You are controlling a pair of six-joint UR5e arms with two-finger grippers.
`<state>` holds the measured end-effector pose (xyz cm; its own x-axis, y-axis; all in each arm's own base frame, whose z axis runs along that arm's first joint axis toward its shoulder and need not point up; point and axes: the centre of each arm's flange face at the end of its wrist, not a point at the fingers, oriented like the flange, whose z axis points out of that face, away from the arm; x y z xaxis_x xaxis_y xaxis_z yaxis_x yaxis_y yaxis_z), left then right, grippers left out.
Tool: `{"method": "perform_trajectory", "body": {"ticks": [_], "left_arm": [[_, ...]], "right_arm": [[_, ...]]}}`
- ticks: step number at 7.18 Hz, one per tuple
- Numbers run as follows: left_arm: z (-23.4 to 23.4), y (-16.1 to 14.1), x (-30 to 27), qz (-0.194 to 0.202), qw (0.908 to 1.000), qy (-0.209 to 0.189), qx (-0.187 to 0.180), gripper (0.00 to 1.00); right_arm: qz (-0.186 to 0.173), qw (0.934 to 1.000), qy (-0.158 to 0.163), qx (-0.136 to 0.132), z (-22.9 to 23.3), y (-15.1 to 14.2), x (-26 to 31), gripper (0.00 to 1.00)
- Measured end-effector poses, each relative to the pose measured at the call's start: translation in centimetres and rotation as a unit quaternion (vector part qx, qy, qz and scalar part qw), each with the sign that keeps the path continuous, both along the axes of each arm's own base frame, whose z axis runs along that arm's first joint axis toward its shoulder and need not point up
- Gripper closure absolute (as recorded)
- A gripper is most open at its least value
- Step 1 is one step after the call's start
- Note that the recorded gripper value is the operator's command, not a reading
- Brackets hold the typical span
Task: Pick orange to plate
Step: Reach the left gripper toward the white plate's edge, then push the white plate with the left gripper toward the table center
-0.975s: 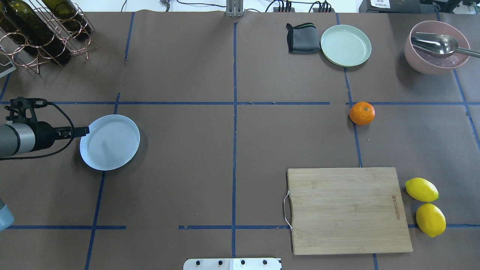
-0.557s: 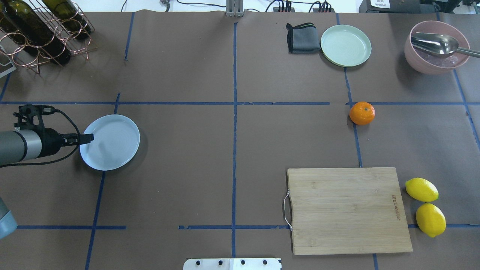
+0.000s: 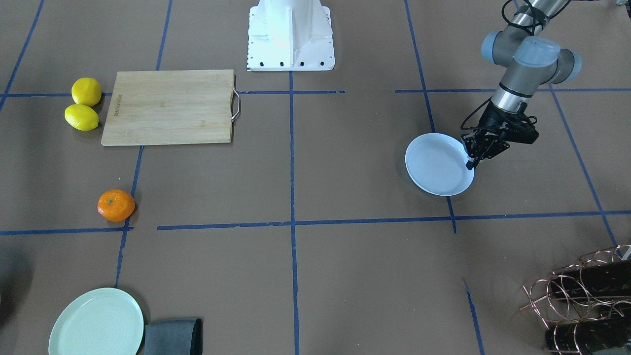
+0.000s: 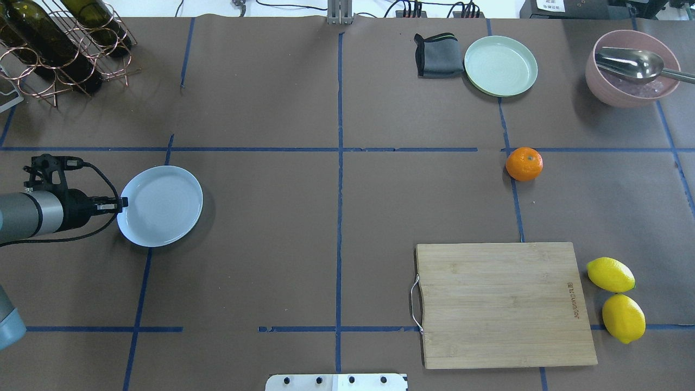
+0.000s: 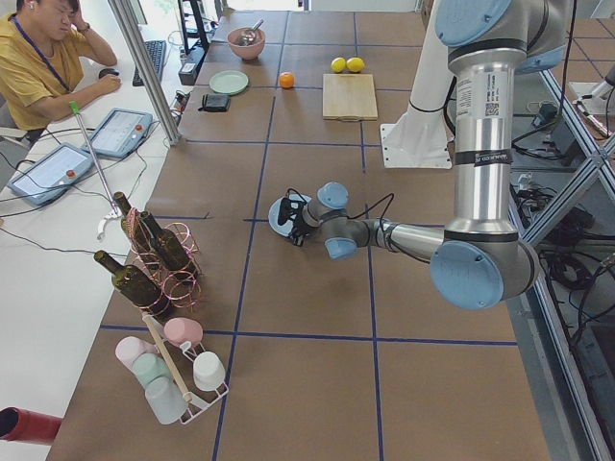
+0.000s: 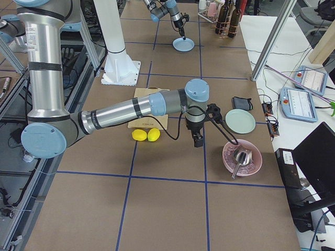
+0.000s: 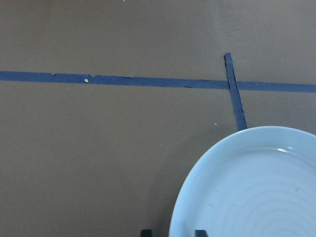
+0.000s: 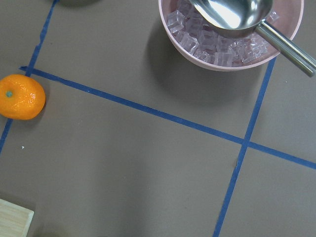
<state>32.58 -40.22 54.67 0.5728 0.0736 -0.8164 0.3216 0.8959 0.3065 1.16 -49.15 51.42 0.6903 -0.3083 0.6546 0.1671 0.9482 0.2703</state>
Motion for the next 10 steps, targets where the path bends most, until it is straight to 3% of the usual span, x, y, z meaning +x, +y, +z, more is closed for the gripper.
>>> {"method": "perform_trajectory", "body": {"ticks": [2, 4, 7, 10], "left_arm": [[-3.6, -0.6, 1.1, 0.009, 0.9995, 0.027, 0.016, 1.0], [-10.1, -3.7, 4.8, 0.01, 0.9982, 0.054, 0.024, 1.0], [-21.4, -9.8, 15.4, -0.006, 0.998, 0.06, -0.016, 1.0], [-25.9, -9.5, 22.6, 0.003, 0.9982, 0.059, -0.013, 1.0]], "right_arm": [[0.0, 1.0, 0.0, 0.0, 0.1, 0.0, 0.0, 0.0], [0.001, 1.0, 0.0, -0.001, 0.1, 0.0, 0.1, 0.0], [0.001, 1.0, 0.0, -0.002, 0.2, 0.1, 0.1, 0.0], [0.001, 1.0, 0.0, -0.005, 0.4, 0.3, 0.1, 0.0]]}}
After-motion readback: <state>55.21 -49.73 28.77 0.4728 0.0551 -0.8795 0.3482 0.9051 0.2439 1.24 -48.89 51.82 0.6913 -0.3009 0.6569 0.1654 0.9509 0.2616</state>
